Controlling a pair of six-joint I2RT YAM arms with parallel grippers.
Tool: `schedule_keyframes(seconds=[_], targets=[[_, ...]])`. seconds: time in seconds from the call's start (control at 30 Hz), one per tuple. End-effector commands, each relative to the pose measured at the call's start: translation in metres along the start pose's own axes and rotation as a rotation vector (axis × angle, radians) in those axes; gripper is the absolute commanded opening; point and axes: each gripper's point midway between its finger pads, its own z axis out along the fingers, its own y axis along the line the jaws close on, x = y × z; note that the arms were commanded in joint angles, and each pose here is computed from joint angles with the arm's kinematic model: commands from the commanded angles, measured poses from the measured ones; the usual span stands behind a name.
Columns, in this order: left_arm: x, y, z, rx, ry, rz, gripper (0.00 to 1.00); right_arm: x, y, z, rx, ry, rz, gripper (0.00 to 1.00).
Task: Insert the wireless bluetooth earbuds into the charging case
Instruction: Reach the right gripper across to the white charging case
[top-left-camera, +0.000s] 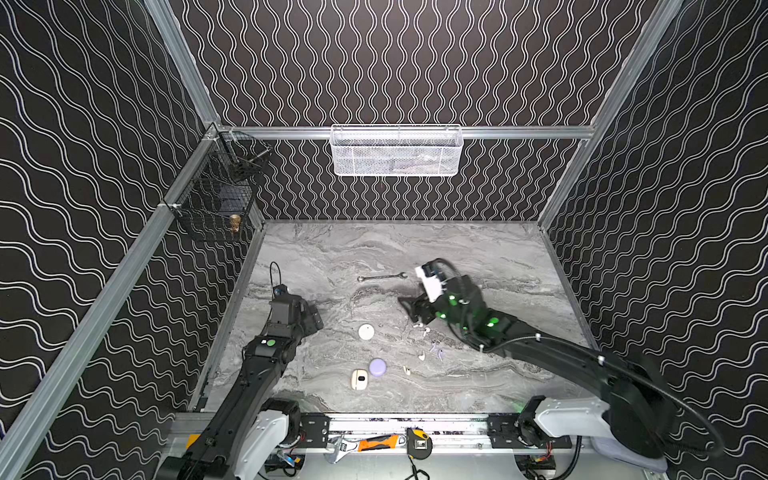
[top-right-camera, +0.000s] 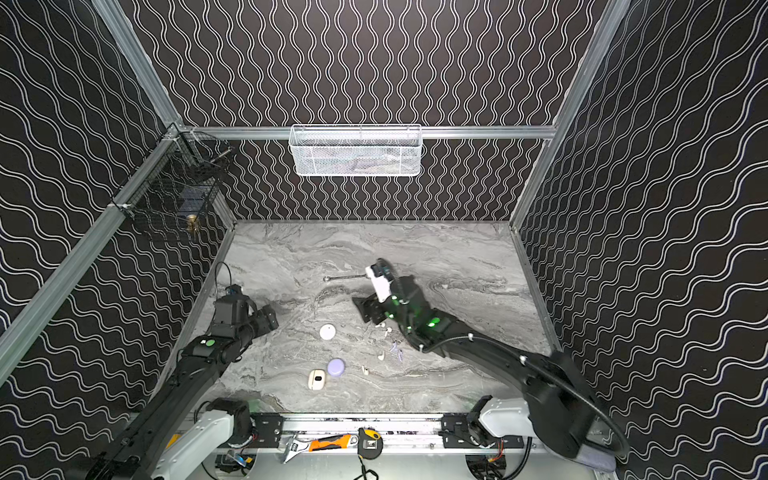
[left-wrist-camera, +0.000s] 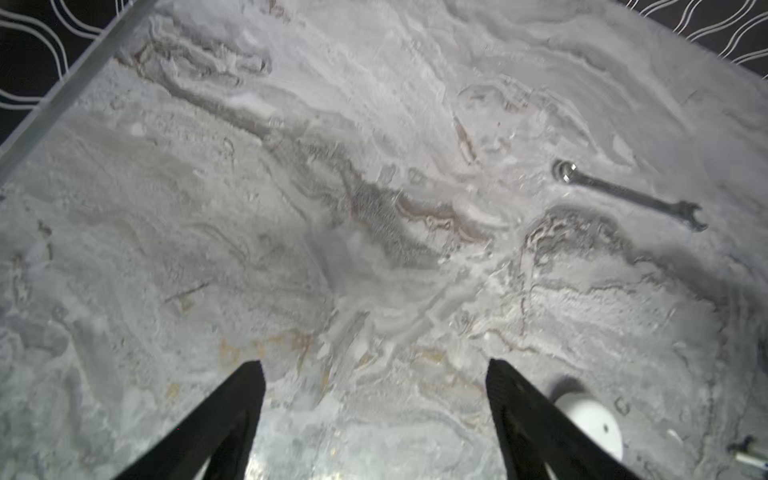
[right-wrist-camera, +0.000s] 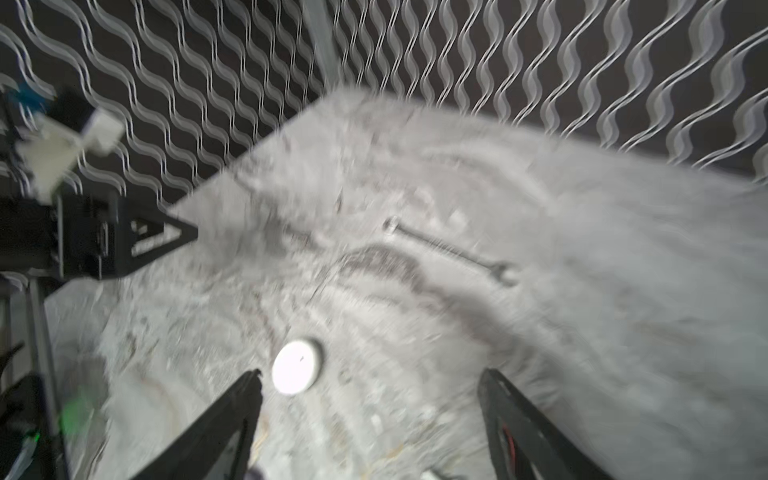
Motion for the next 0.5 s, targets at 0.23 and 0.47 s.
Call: schedule_keyframes(seconds=[0.23,0.47], targets=[[-0.006,-0.002,-0.002,0.041,-0.086,-0.013,0.92,0.066,0.039,0.071,0.132,0.263,-0.028,0.9],[-0.006,-0.003,-0.001,0.044,-0.086,-0.014,0.91,0.093,0.055,0.11,0.148,0.37,-0.095,0.92]])
